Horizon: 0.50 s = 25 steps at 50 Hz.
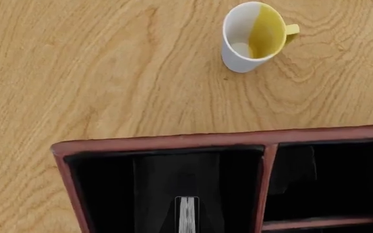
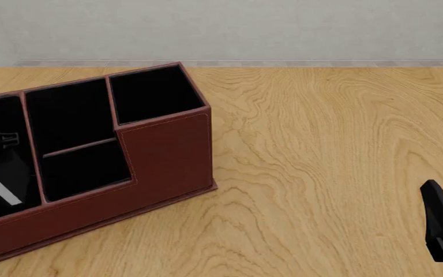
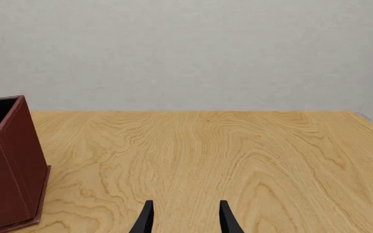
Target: Pick up the book and place it in the left compartment of the caddy.
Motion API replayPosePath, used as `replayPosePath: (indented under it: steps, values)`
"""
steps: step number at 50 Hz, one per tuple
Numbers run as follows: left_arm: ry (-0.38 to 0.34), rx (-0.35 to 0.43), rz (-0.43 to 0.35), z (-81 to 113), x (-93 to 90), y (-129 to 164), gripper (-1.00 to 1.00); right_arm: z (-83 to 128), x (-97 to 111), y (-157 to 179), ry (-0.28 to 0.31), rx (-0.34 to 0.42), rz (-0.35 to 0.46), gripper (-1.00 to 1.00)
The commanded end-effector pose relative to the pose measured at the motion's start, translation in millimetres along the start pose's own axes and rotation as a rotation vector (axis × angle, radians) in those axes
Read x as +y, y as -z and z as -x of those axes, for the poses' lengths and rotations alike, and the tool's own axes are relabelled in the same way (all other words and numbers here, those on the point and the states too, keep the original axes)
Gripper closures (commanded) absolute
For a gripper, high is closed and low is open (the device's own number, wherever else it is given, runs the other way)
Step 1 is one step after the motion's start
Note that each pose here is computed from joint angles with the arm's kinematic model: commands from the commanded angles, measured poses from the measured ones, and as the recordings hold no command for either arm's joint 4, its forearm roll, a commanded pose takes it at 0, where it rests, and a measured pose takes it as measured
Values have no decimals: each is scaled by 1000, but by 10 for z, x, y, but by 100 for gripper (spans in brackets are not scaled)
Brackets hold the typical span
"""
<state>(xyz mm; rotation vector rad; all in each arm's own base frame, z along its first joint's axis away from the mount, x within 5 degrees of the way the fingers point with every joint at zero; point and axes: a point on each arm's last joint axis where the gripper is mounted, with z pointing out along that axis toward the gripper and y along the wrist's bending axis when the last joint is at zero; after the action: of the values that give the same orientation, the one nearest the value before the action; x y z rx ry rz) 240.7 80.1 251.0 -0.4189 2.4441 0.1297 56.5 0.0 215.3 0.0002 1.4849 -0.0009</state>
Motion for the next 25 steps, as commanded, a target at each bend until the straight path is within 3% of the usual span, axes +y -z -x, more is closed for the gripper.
replayPosePath:
  steps: [1,25]
  values:
    - [-10,-6,8,20,33,-67,100,-4,0,0,-1,0,0,-100]
    - [-14,-3,2,-14,9,-140,100,-4,0,0,-1,0,1,-100]
